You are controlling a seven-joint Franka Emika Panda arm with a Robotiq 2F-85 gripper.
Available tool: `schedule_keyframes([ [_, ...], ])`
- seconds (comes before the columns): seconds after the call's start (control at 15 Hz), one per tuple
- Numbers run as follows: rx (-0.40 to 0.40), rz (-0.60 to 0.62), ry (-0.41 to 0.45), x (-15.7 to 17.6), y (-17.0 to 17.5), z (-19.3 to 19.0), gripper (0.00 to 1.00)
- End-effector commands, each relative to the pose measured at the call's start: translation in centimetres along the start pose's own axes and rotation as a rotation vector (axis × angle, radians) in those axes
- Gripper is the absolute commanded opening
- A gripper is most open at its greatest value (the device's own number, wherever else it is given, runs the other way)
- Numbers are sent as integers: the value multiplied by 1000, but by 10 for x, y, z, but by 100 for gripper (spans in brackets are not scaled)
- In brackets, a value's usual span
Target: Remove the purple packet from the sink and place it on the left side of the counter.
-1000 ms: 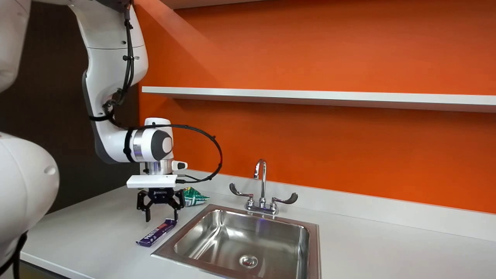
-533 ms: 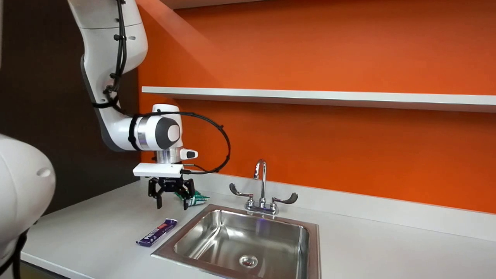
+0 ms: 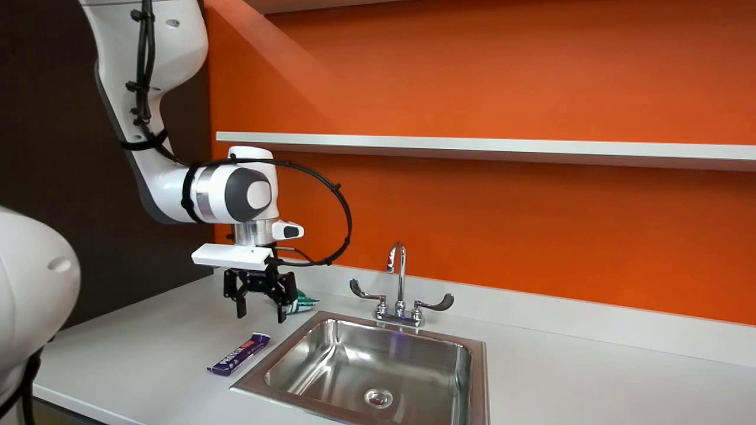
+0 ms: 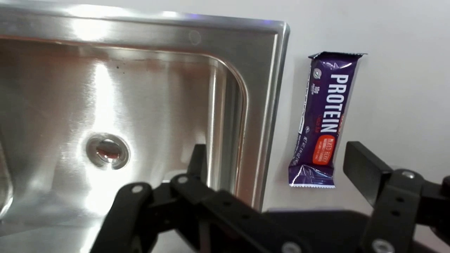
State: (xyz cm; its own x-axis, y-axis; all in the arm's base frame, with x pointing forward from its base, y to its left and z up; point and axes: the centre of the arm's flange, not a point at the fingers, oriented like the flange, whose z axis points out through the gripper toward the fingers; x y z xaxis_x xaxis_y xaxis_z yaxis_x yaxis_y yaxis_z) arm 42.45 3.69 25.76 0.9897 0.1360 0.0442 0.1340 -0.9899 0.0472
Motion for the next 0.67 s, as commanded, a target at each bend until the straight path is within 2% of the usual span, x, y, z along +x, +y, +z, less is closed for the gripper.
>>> schedule_keyframes([
  [0.0,4,33,-2,-32,1,-16,100],
  [0.2,-4,26,-32,-46,0,-14,100],
  [0.27,0,4,-17,-29,-1,-2,100],
  [0.6,0,3,-22,-31,-1,0,100],
])
